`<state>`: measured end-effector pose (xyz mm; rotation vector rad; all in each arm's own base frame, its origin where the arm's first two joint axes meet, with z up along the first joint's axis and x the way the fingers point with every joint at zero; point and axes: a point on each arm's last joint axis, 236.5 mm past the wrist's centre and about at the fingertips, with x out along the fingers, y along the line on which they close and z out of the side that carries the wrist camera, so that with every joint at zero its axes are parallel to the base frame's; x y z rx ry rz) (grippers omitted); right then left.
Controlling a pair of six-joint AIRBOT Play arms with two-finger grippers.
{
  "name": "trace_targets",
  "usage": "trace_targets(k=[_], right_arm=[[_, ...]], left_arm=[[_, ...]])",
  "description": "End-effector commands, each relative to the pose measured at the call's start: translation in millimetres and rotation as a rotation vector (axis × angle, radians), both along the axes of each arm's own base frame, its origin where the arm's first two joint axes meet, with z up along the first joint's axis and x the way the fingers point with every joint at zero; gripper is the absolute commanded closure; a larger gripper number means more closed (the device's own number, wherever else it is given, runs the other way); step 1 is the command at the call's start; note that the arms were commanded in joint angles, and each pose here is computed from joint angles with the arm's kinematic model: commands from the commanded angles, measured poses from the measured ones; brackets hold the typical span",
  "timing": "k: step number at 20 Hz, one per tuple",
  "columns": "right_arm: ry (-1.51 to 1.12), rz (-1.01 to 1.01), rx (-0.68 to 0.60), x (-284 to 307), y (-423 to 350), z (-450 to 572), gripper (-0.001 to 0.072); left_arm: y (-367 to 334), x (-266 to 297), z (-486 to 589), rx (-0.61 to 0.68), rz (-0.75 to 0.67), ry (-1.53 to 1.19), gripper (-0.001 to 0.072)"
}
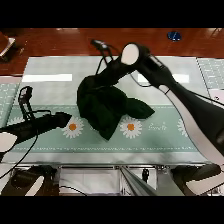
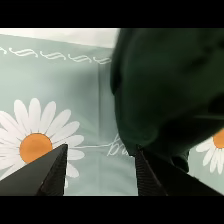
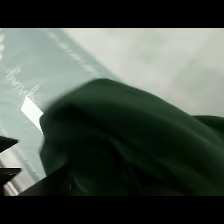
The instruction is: Fold the shirts.
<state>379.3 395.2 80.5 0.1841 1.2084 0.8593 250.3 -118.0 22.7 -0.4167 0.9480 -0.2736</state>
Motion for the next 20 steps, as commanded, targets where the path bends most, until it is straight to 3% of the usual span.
trace_targets(k=[1, 4, 6, 9, 13, 20], right_arm=[[-0.002, -0.122, -0.107, 37.7, -95.0, 14.7, 0.0301], [-0.064, -0.361, -0.389, 52.7, -267.3, 40.9, 0.03], [-0.062, -0.549, -0.438, 36.9, -353.8, 45.7, 0.0301], [-0.018, -0.787, -0.309, -9.5, -408.2, 3.6, 0.0301], [0.132, -0.841, -0.101, -84.6, -377.7, -77.7, 0.0305], [0.271, -0.82, -0.029, -125.0, -346.0, -122.4, 0.0305]], left_arm=[[-3.1, -2.7, -3.1, -0.006, -0.014, 0.019, 0.0201], [-3.9, -13.2, -10.4, 0.034, -0.077, 0.045, 0.0201], [-2.4, -14.8, -13.2, 0.046, -0.083, 0.051, 0.0201], [-4.5, -22.5, -37.7, 0.011, -0.046, 0.139, 0.0202], [-20.4, -30.1, -81.2, -0.057, -0.045, 0.289, 0.0202], [-65.0, 12.4, -103.4, -0.311, 0.003, 0.302, 0.0202]])
